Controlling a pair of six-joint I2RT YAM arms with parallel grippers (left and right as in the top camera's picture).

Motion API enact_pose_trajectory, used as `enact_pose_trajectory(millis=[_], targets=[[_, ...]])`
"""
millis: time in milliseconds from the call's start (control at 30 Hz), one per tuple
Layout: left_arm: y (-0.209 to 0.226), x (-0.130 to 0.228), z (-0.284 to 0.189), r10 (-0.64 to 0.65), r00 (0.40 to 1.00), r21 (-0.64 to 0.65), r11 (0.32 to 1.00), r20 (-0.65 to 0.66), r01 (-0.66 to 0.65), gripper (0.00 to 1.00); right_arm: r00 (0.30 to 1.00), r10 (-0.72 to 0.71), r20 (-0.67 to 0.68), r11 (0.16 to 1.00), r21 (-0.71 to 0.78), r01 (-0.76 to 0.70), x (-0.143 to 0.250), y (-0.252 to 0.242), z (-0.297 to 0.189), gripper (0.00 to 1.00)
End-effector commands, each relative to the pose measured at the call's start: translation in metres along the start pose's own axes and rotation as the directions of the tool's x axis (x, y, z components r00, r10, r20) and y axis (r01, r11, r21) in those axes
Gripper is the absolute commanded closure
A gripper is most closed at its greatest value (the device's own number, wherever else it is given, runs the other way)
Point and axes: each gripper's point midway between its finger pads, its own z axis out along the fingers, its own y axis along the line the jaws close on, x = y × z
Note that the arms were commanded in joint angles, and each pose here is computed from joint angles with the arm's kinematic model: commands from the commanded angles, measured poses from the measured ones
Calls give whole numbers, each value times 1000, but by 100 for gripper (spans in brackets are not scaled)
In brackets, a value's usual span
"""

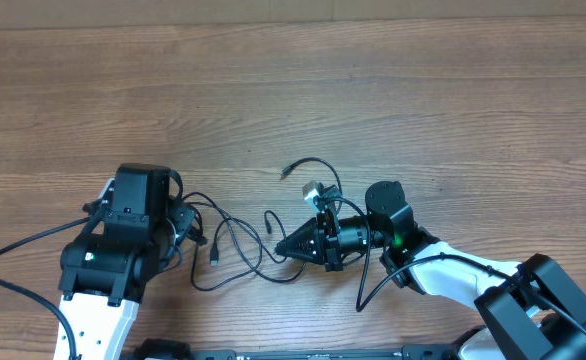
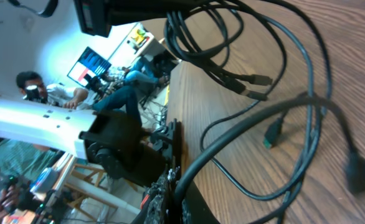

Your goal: Untangle cables

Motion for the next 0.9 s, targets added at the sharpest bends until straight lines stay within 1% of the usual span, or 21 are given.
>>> enact_pose_trajectory(millis=[0, 33, 67, 100, 300, 500, 667, 733, 800, 867], targets=[[-9, -6, -5, -16, 1000, 36, 999, 14, 16, 96, 1000, -5, 29, 998, 58, 3, -6, -8, 0, 94], [-12, -5, -5, -3, 1000, 50, 999, 10, 2, 96, 1000, 5, 28, 998, 68, -7, -5, -11, 0, 81], [-18, -4, -6, 27, 1000, 79, 996, 1, -27, 96, 999, 19, 27, 996, 84, -22, -4, -14, 0, 30], [-23, -3, -6, 46, 999, 99, 994, -6, -45, 96, 999, 27, 26, 995, 90, -30, -3, -15, 0, 0], [-47, 4, -10, 190, 982, 217, 959, -24, -180, 96, 999, 36, 24, 994, 98, -39, -1, -17, -1, 0], [-54, 8, -12, 219, 975, 257, 945, -38, -203, 96, 999, 37, 22, 995, 94, -39, -1, -16, 0, 0], [-77, 17, -21, 350, 936, 381, 870, -29, -313, 96, 999, 38, 19, 995, 92, -40, 0, -16, 0, 0], [-86, 21, -25, 404, 915, 432, 828, -14, -359, 96, 999, 38, 19, 995, 92, -40, 0, -16, 0, 0], [-93, 24, -29, 449, 894, 470, 788, 4, -398, 96, 999, 39, 19, 995, 92, -40, 0, -16, 0, 0], [-96, 27, -31, 477, 879, 486, 765, 12, -422, 96, 999, 39, 19, 995, 92, -41, 0, -16, 0, 0]])
